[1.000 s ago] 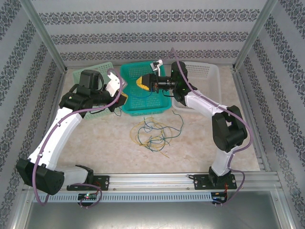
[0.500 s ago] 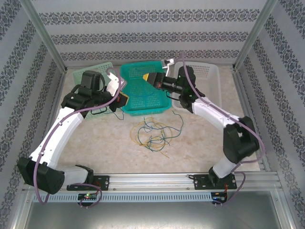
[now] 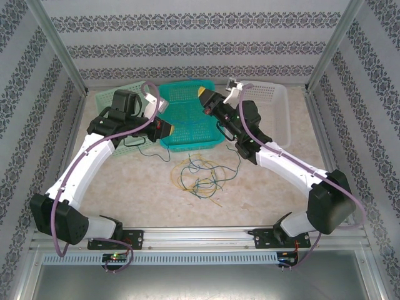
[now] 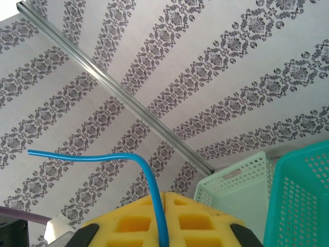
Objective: Untangle the cables
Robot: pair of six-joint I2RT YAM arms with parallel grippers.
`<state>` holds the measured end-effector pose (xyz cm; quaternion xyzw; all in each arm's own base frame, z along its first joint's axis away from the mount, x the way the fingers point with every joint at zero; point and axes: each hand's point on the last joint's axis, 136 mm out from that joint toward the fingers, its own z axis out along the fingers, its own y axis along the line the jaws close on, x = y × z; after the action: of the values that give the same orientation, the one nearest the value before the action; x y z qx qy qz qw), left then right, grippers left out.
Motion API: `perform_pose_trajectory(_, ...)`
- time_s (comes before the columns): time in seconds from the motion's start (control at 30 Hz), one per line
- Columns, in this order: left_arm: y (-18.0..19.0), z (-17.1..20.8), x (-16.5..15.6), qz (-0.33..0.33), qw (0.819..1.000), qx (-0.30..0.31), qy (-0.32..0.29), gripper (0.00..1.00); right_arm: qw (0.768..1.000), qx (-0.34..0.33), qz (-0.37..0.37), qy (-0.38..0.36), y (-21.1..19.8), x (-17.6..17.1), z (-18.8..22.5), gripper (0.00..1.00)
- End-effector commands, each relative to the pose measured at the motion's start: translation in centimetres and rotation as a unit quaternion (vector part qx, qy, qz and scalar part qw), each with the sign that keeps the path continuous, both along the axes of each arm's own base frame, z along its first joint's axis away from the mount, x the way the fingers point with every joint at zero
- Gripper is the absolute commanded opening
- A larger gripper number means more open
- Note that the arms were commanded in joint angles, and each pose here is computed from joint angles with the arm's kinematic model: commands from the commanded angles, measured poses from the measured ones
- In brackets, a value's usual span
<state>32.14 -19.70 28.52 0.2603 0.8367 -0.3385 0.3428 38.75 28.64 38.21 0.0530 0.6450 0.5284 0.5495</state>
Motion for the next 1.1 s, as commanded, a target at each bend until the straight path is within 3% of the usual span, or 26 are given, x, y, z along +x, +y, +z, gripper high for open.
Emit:
perform_pose_trajectory(0.0,0.1,1.5,0.9,0.017,1.0,-0.004,-0.015,0.07,0.999,0.018,-0.015,-0.027,0.3,0.3,2.1,0.19)
perform_pose_trajectory(0.1,1.8,1.2,1.5,0.044,0.998,0.046,-0.02,0.07,1.0,0.0,-0.017,-0.019,-0.1,0.5,1.7,0.69)
perform_pose_trajectory(0.27,4.6,2.3,3.7,0.082,0.991,0.096,-0.043,0.06,0.999,-0.031,-0.036,-0.006,-1.8,0.8,1.2,0.91)
perform_pose_trajectory(0.47,6.9,3.2,6.6,0.108,0.983,0.137,-0.054,0.06,0.997,-0.051,-0.062,0.001,-4.5,0.2,0.7,0.95)
perform_pose_trajectory(0.6,9.5,1.0,9.5,0.149,0.976,0.16,-0.02,0.05,0.995,-0.073,-0.073,0.018,-6.0,-0.5,-0.7,0.96)
perform_pose_trajectory(0.83,14.3,-1.8,13.8,0.268,0.958,0.1,0.02,0.03,0.991,-0.082,-0.098,0.045,-8.8,-1.8,-3.0,0.95)
perform_pose_trajectory(1.07,18.2,-3.3,16.6,0.342,0.937,0.063,0.039,0.04,0.989,-0.089,-0.102,0.061,-9.7,-2.3,-4.3,0.95)
